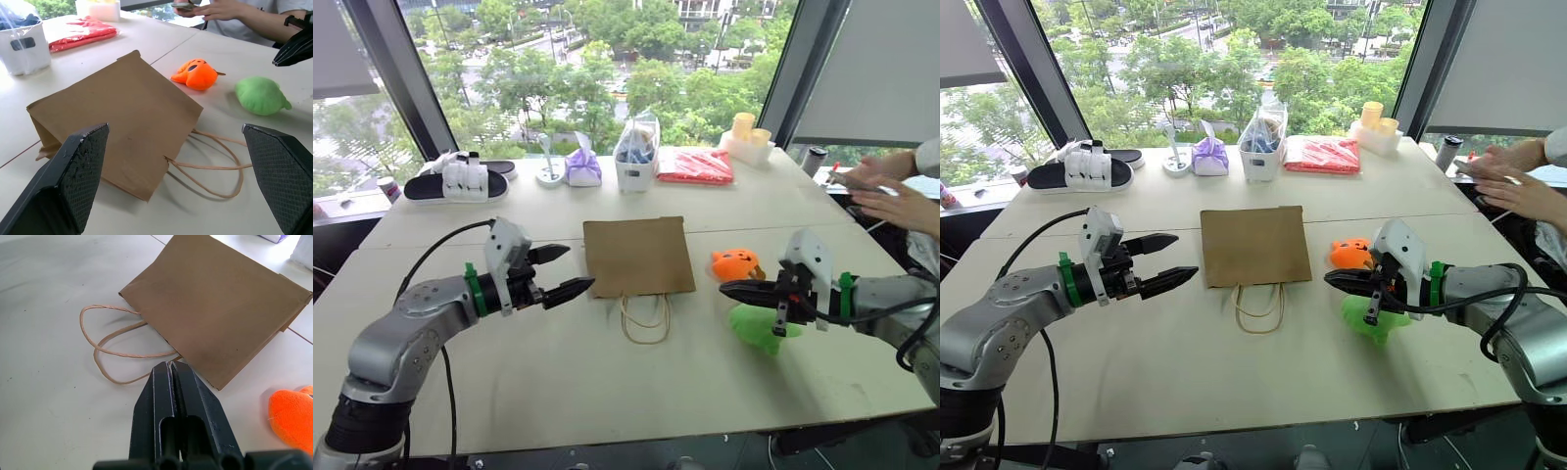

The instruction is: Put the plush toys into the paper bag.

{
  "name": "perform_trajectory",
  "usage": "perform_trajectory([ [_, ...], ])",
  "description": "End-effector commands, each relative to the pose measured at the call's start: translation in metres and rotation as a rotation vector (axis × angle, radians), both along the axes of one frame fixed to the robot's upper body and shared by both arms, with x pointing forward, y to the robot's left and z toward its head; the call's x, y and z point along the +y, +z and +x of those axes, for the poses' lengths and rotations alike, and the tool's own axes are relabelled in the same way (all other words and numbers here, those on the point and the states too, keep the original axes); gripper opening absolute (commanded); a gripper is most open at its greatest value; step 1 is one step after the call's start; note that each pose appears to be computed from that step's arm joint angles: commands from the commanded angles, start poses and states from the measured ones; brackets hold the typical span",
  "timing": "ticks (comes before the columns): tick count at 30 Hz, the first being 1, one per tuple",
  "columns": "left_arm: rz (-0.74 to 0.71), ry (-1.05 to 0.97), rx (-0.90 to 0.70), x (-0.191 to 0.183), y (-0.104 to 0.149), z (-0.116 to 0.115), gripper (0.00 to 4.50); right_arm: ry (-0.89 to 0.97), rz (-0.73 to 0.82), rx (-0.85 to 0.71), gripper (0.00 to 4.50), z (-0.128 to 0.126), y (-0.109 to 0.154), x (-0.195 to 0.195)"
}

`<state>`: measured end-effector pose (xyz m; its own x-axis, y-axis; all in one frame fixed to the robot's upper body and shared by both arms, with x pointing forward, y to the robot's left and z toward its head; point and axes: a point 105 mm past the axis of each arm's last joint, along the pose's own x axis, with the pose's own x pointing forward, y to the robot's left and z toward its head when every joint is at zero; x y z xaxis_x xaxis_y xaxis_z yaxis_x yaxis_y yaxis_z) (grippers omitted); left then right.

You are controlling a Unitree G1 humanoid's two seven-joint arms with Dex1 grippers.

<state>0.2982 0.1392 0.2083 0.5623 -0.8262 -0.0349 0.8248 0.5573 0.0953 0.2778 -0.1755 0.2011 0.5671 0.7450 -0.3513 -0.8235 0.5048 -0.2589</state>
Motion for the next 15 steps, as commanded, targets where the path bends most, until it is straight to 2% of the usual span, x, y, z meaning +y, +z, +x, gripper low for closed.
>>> perform_trajectory([
  [1, 0.01, -0.017, -0.054, -0.003, 0.01, -0.001, 4.46, 0.008, -0.01, -0.07, 0.0, -0.003, 0.019, 0.0],
  [8, 0.042, -0.076, -0.053, -0.009, 0.007, -0.002, 4.46, 0.004, -0.009, -0.067, 0.0, -0.008, 0.018, 0.002],
  [15, 0.249, -0.22, -0.221, -0.023, -0.01, 0.003, 4.46, -0.011, -0.008, -0.067, 0.0, -0.011, 0.015, 0.002],
])
